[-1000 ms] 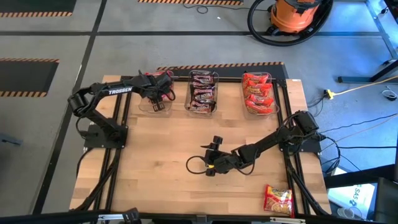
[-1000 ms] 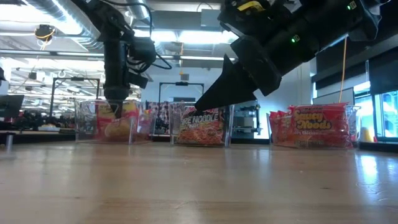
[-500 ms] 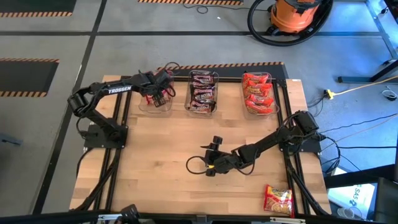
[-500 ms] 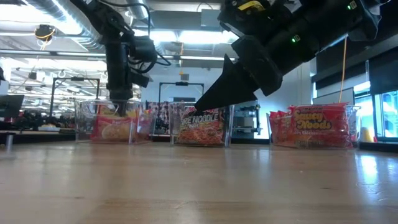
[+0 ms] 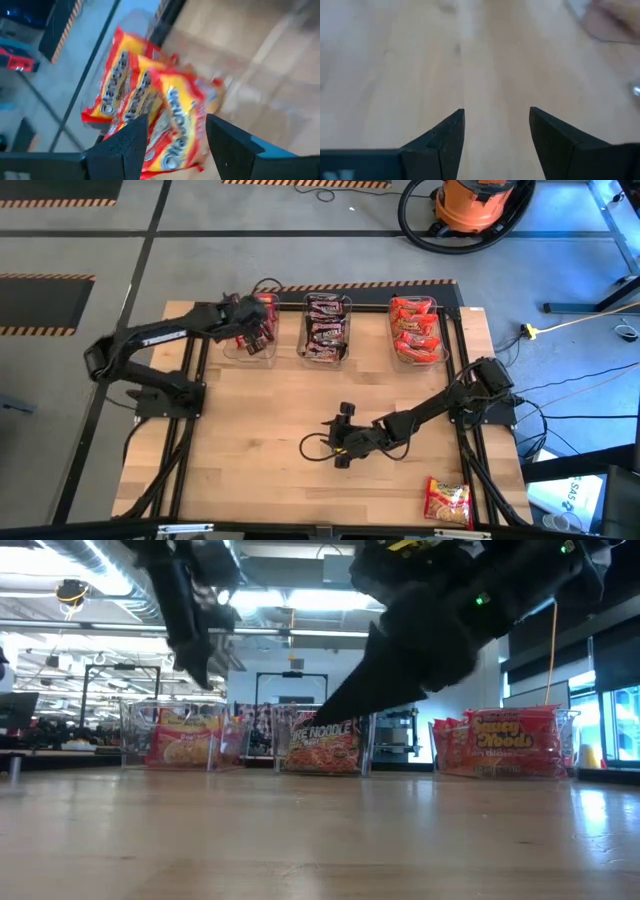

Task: Sort Maruchan noodles
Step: Put the red noodle pack into the left transparent bin

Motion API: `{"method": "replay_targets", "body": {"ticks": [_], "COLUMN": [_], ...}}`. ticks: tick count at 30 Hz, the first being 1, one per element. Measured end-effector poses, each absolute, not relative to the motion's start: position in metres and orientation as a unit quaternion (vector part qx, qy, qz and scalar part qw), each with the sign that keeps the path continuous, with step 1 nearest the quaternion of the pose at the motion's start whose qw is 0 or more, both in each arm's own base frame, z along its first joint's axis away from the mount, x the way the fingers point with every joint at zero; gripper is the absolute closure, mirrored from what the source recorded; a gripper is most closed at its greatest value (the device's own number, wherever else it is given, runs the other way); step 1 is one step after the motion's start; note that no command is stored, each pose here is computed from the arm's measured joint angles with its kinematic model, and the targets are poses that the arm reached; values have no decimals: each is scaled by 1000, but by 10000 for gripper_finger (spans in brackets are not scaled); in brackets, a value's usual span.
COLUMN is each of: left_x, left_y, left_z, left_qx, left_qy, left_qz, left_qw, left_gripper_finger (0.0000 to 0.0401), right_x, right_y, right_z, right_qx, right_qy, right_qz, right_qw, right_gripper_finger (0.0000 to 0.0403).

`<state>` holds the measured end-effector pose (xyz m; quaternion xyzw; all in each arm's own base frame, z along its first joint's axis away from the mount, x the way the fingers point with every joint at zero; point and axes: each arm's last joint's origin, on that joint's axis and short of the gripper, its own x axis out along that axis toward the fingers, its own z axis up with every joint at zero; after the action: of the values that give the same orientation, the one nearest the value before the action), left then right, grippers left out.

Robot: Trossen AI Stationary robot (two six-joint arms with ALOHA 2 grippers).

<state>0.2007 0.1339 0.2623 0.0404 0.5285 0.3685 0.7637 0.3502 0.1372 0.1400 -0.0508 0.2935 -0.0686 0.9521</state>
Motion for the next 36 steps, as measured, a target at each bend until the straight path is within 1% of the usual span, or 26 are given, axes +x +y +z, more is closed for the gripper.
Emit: {"method": "replay_targets", "body": {"ticks": [3, 6, 8, 12, 16, 20, 25, 31, 34, 36], "left_x": [198, 197, 198, 208, 217, 222, 223, 219, 218, 218], "left_y": [116, 94, 78, 43, 9, -20, -44, -58, -60, -60], "left_z": [276, 282, 279, 261, 241, 227, 221, 217, 217, 217], "left_qx": [-1, -82, -131, -134, -122, -113, -91, -75, -68, -66], "left_qy": [482, 454, 445, 440, 420, 375, 315, 301, 297, 295], "left_qz": [352, 283, 232, 160, 96, 40, 13, 7, 19, 23], "left_qw": [803, 841, 855, 874, 894, 919, 945, 951, 952, 953], "left_gripper_finger": [209, 209, 209, 209, 209, 209, 209, 209, 209, 209], "right_x": [344, 329, 313, 277, 240, 212, 183, 149, 139, 135], "right_y": [141, 145, 145, 144, 152, 172, 202, 226, 234, 238], "right_z": [156, 186, 202, 231, 245, 246, 236, 224, 220, 216], "right_qx": [-56, -38, -17, 82, 198, 262, 320, 340, 344, 336], "right_qy": [299, 323, 358, 431, 512, 556, 615, 699, 719, 726], "right_qz": [-46, -32, -25, -2, 2, -33, -72, -125, -144, -148], "right_qw": [952, 945, 933, 899, 836, 788, 717, 616, 586, 582], "right_gripper_finger": [204, 207, 215, 242, 271, 298, 332, 372, 389, 399]}}
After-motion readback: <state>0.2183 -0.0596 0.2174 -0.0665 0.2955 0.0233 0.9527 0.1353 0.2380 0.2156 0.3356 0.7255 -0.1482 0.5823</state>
